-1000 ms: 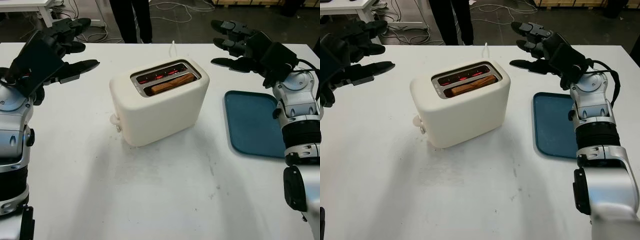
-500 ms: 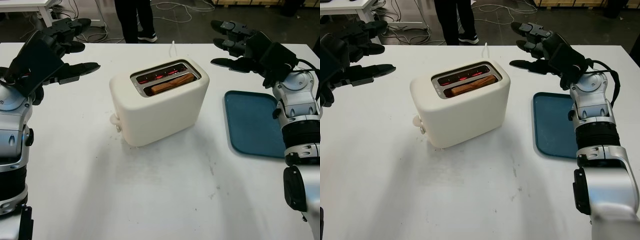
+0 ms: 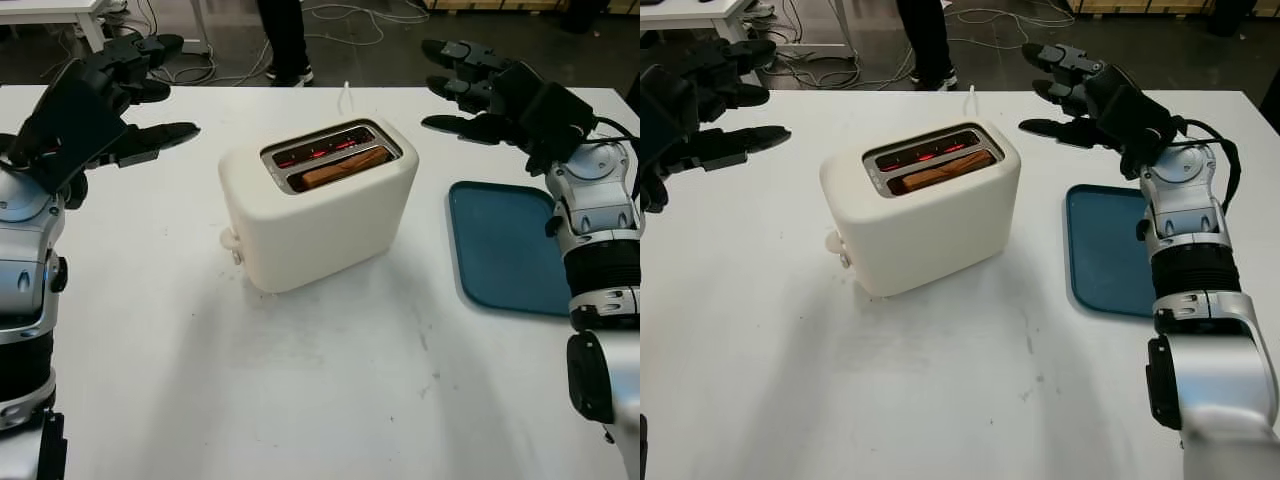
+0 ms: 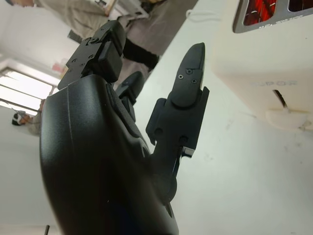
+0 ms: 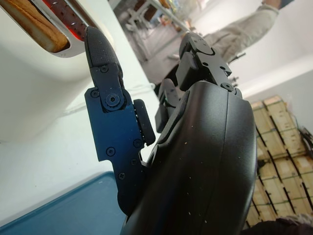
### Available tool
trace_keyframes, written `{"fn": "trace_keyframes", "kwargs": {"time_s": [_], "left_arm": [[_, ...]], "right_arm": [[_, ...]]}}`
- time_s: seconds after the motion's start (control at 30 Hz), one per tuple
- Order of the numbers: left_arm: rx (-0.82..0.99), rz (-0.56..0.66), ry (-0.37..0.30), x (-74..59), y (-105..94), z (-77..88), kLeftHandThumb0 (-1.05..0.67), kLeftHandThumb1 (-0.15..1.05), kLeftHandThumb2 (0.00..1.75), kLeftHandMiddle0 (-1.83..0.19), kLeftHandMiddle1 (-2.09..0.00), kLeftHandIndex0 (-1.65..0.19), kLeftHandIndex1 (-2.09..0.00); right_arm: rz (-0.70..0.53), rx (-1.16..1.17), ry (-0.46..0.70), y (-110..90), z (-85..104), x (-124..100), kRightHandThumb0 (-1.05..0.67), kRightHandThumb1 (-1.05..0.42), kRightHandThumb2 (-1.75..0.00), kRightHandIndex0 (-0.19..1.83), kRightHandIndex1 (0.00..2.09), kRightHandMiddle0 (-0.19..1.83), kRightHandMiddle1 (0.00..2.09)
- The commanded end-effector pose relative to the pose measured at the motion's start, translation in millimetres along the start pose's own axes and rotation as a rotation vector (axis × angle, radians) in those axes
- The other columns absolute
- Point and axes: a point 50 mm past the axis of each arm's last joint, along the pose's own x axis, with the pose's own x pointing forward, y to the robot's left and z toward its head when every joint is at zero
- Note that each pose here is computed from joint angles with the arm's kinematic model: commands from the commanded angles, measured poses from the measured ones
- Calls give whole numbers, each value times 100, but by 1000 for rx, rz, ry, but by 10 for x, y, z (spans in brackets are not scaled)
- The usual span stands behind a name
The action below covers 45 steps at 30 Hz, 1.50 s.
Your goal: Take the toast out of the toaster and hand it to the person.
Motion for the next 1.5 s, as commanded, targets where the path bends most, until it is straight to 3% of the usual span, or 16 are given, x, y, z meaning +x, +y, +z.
{"fn": "trace_keyframes", "kwargs": {"time_s": [0.0,1.47], "left_arm": [[-9,10,-9,2,10,2,-21,90,5,0,-88,-25,-18],[-21,14,-12,6,5,-1,-19,91,7,0,-86,-17,-33]], "right_arm": [[-3,20,-3,24,-40,-15,-59,-92,-3,26,0,24,0],[-4,21,5,23,-31,-11,-57,-92,-3,26,1,24,0]]}}
